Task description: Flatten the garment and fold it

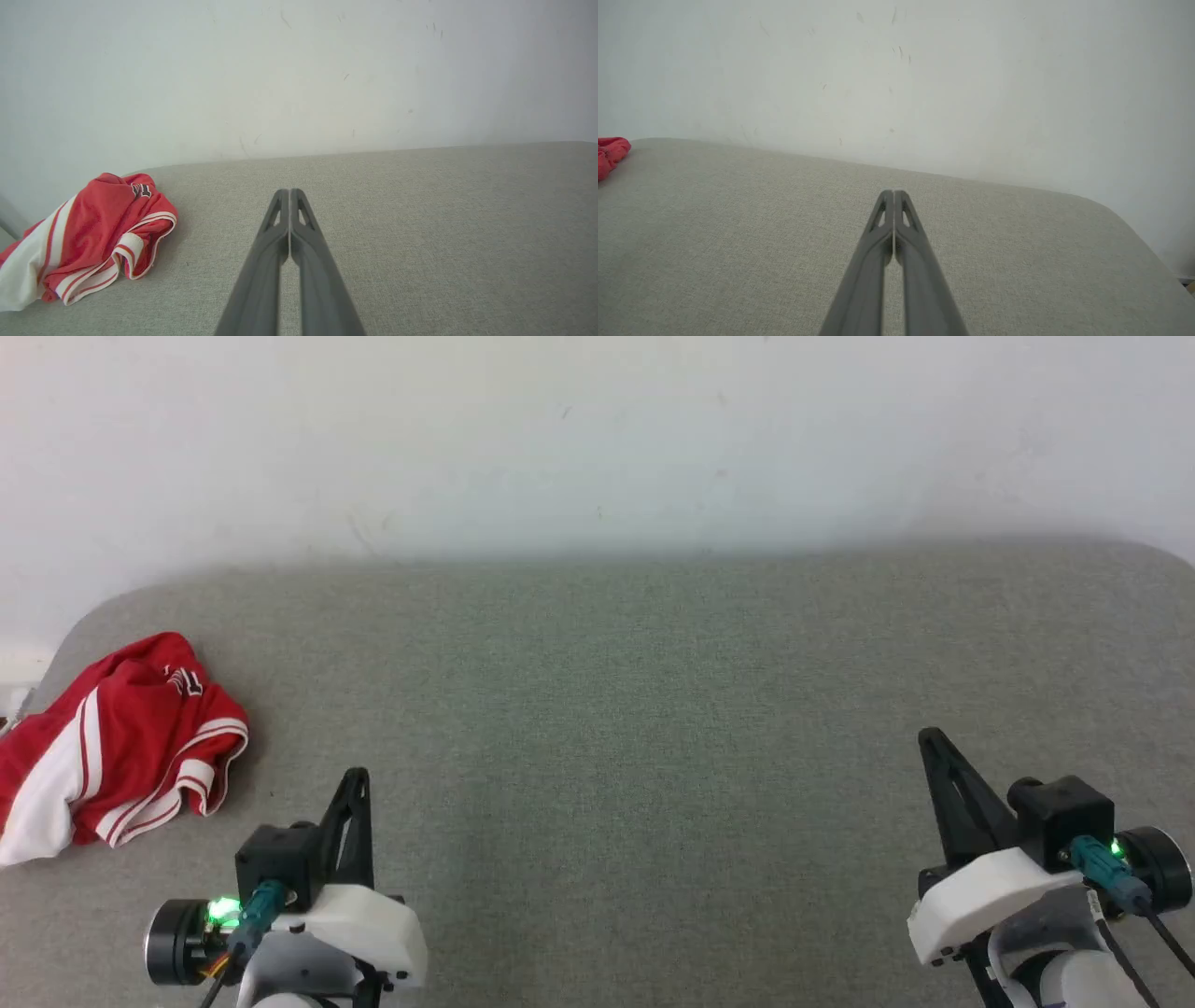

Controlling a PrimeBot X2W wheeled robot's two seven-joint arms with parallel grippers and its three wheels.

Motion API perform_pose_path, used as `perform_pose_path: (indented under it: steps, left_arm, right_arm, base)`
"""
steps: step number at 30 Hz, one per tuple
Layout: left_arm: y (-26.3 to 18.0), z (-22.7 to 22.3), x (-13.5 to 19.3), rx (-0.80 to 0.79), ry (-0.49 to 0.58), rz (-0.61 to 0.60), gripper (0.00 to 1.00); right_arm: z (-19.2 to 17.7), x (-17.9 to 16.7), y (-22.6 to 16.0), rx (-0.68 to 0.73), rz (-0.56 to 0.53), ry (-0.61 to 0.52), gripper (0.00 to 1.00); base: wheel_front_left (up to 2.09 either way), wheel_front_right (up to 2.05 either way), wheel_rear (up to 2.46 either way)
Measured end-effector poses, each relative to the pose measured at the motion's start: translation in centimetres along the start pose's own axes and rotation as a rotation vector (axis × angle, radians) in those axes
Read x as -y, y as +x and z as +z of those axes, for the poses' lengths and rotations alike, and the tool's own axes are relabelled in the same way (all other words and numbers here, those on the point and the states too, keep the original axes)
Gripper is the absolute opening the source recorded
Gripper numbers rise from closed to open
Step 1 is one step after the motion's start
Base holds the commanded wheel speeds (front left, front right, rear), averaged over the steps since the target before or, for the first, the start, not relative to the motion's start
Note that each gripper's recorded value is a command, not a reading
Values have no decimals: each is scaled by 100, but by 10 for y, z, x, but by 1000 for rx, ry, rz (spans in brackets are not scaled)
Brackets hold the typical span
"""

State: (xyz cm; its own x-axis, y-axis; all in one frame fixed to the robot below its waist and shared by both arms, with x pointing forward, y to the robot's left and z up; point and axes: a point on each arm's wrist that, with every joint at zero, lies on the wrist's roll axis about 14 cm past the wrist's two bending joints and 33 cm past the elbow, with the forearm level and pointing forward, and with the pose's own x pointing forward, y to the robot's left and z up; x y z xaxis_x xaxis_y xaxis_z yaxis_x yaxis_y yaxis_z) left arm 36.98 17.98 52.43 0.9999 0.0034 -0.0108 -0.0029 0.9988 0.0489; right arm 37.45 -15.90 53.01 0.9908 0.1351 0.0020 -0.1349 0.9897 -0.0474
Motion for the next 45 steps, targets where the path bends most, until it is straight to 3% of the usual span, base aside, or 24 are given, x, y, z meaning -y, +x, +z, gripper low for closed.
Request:
perform_pose_path:
  steps: [17, 18, 19, 21, 22, 45]
  left_arm:
    - [0, 0, 0, 0, 0, 0, 0]
    - [0, 0, 0, 0, 0, 0, 100]
    - [0, 0, 0, 0, 0, 0, 0]
    - [0, 0, 0, 0, 0, 0, 0]
    - [0, 0, 0, 0, 0, 0, 100]
    - [-1, 3, -3, 32, -7, 30, 100]
  right_arm:
    - [0, 0, 0, 0, 0, 0, 0]
    - [0, 0, 0, 0, 0, 0, 100]
    - [0, 0, 0, -1, 0, 0, 0]
    - [-1, 0, 0, -2, 0, 0, 0]
    - [-1, 0, 0, -2, 0, 0, 100]
    - [12, 8, 2, 68, -22, 64, 100]
  base:
    - [0, 0, 0]
    - [0, 0, 0]
    - [0, 0, 0]
    - [0, 0, 0]
    - [0, 0, 0]
    - [0, 0, 0]
